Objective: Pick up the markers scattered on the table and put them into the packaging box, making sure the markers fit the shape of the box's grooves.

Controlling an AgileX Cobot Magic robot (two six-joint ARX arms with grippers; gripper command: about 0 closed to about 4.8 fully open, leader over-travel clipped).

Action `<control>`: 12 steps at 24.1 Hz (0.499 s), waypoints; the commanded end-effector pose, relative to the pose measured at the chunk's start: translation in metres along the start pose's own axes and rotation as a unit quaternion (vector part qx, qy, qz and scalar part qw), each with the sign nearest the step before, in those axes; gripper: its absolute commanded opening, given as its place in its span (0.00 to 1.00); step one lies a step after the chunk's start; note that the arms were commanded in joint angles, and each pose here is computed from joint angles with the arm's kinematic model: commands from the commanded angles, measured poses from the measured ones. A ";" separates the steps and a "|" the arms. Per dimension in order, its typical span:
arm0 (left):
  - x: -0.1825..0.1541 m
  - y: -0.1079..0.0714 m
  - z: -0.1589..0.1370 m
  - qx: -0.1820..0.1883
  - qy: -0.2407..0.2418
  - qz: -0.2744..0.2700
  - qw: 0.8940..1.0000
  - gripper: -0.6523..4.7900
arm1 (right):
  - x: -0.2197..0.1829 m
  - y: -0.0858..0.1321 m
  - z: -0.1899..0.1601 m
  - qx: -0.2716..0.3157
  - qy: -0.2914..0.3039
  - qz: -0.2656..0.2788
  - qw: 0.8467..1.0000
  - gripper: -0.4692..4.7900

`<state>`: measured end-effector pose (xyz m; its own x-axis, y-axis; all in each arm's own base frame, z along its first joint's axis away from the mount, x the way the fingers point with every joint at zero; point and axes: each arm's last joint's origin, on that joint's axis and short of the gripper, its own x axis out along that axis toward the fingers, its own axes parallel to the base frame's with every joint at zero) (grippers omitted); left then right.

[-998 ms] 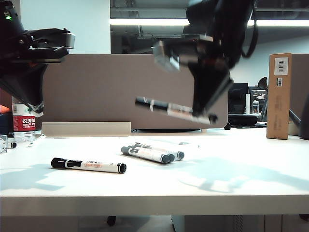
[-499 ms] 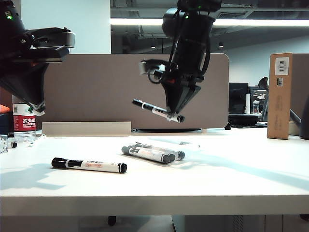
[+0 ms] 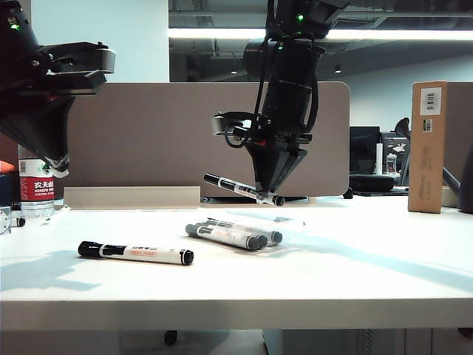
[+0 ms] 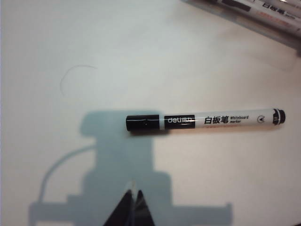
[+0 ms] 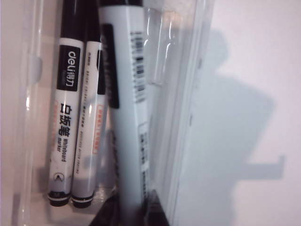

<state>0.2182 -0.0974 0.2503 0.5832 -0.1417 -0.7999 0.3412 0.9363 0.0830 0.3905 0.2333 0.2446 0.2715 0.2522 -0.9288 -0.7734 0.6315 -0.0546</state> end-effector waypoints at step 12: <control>-0.002 0.000 0.002 -0.001 -0.010 0.001 1.000 0.12 | -0.002 0.001 -0.003 0.002 0.016 0.000 1.000 0.42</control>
<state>0.2183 -0.0974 0.2502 0.5829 -0.1415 -0.8001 0.3413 0.9363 0.0830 0.3881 0.2316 0.2431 0.2478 0.2289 -0.9414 -0.7733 0.6321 -0.0498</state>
